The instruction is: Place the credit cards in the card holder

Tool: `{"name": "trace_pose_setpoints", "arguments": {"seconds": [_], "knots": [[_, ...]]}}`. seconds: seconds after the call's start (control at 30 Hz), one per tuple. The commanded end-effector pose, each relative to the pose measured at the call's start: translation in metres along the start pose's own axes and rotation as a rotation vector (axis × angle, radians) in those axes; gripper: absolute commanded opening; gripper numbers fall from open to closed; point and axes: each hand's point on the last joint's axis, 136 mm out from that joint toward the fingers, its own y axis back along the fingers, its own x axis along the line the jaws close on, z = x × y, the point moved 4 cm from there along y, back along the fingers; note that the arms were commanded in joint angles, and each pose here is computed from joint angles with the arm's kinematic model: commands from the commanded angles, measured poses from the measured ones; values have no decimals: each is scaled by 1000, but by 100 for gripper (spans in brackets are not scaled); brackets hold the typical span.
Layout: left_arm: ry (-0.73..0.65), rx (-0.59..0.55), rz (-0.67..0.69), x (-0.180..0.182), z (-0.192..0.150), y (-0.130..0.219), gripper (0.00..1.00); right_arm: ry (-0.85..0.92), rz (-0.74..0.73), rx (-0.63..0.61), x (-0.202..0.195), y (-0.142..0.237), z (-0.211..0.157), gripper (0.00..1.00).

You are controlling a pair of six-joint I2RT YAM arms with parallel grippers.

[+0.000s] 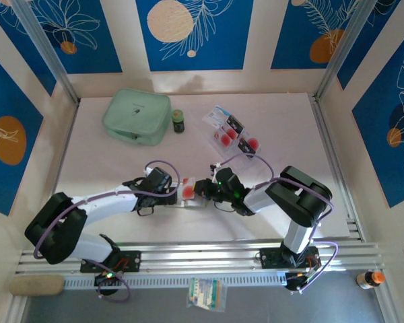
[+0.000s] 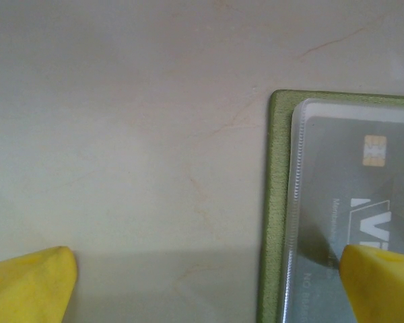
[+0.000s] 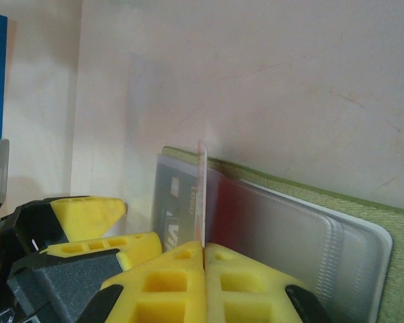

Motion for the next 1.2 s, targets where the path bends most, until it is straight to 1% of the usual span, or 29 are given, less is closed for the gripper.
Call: {"name": "trace_pose_setpoints", "arguments": {"seconds": [0.0, 0.4, 1.17], "knots": [[-9, 24, 36, 7, -8, -3, 100, -28, 16, 12, -4, 0, -4, 0], [-11, 22, 40, 8, -9, -1, 100, -37, 17, 10, -6, 2, -5, 0], [-4, 24, 42, 11, -14, -4, 100, -114, 61, -1, -4, 1, -8, 0]]}}
